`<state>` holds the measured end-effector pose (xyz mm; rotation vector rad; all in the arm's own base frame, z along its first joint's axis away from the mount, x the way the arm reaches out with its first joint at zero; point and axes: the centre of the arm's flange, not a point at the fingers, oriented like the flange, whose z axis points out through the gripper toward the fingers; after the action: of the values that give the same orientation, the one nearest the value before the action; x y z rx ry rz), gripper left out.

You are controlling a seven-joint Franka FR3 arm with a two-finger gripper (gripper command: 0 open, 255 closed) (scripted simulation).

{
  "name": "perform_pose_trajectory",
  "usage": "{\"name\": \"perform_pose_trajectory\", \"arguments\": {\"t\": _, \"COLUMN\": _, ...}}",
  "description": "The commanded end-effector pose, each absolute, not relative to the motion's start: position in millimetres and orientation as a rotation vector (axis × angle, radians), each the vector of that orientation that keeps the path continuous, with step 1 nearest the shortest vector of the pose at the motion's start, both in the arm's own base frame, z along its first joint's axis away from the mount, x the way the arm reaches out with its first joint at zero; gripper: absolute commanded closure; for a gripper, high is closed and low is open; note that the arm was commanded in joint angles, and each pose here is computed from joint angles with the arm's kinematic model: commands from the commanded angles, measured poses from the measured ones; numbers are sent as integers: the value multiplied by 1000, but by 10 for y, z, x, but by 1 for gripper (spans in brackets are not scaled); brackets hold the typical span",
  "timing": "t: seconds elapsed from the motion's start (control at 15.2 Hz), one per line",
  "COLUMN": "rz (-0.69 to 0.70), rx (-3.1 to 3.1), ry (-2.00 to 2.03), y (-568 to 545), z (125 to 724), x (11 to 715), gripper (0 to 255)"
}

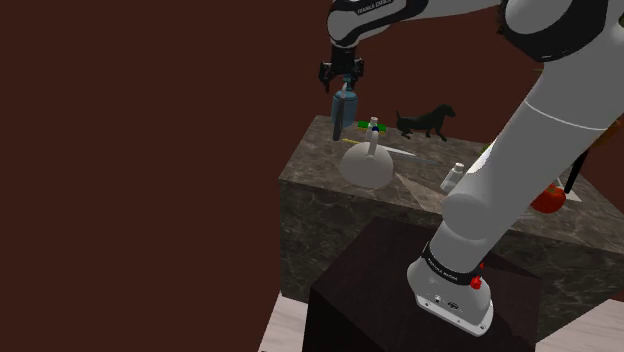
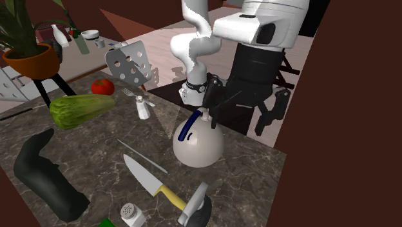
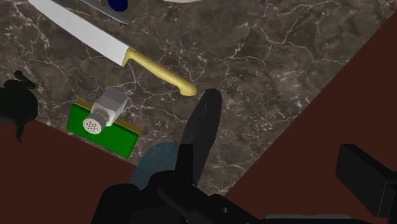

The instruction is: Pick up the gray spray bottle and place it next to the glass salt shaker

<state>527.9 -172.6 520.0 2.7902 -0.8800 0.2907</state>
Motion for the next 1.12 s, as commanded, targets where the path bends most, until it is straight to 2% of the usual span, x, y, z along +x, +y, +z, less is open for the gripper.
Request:
{"name": "perform_pose_trajectory", "arguments": {"t": 0.0, "rz": 303, "rx": 2758, "ry": -928, "y": -1937, "z": 5143, "x": 5408, "gripper": 0}}
{"name": "perform_pose_trajectory", "arguments": {"t": 0.4, "rz": 336, "rx": 2658, "ry": -1065, "y": -2566, "z": 4997, "x": 5744, "gripper": 0}}
{"name": "perform_pose_trajectory", "arguments": {"t": 1.06, "rz": 339, "rx": 2651, "ry": -1075, "y": -2743, "z": 4613, "x": 5812, "gripper": 0}}
